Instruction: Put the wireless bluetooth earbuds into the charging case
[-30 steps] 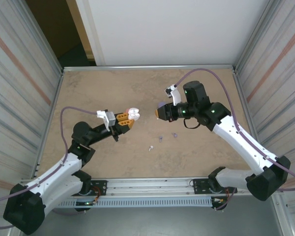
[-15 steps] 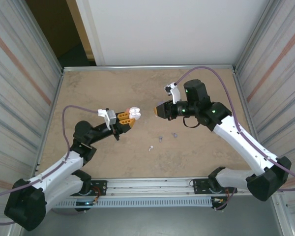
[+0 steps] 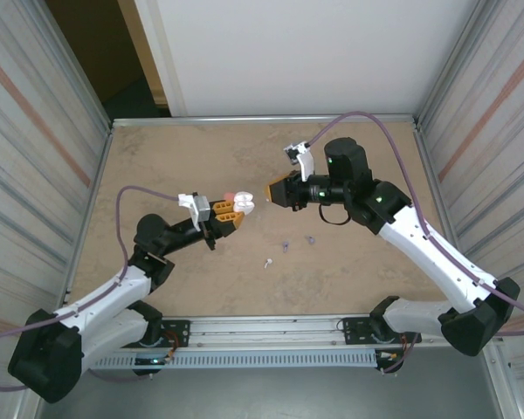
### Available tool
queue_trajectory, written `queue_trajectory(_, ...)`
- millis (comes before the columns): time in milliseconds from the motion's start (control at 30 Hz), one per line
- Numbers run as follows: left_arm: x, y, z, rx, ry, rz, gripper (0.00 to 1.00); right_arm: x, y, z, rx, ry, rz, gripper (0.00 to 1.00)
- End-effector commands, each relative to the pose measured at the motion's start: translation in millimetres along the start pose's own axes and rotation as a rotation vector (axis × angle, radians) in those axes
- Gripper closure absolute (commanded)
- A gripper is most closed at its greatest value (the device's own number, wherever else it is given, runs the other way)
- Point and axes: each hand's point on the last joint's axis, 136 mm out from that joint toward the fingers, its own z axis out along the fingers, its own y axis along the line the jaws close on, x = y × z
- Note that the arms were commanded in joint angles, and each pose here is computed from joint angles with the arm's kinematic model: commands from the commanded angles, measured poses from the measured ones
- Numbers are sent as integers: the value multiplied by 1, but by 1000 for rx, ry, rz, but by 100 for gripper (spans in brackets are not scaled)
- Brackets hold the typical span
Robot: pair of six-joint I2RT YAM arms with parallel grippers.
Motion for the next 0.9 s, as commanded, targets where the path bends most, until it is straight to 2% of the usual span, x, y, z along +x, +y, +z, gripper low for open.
queue_trajectory(0, -18, -7, 3, 31, -55, 27, 100, -24, 17, -4, -35, -72, -81, 78)
queue_trajectory(400, -22, -11, 8, 56, -75, 16, 100, -32, 36, 1, -82, -112, -140, 79)
queue_trajectory(867, -29, -17, 13, 84, -96, 13, 100, -27, 39, 10, -95, -124, -154, 78)
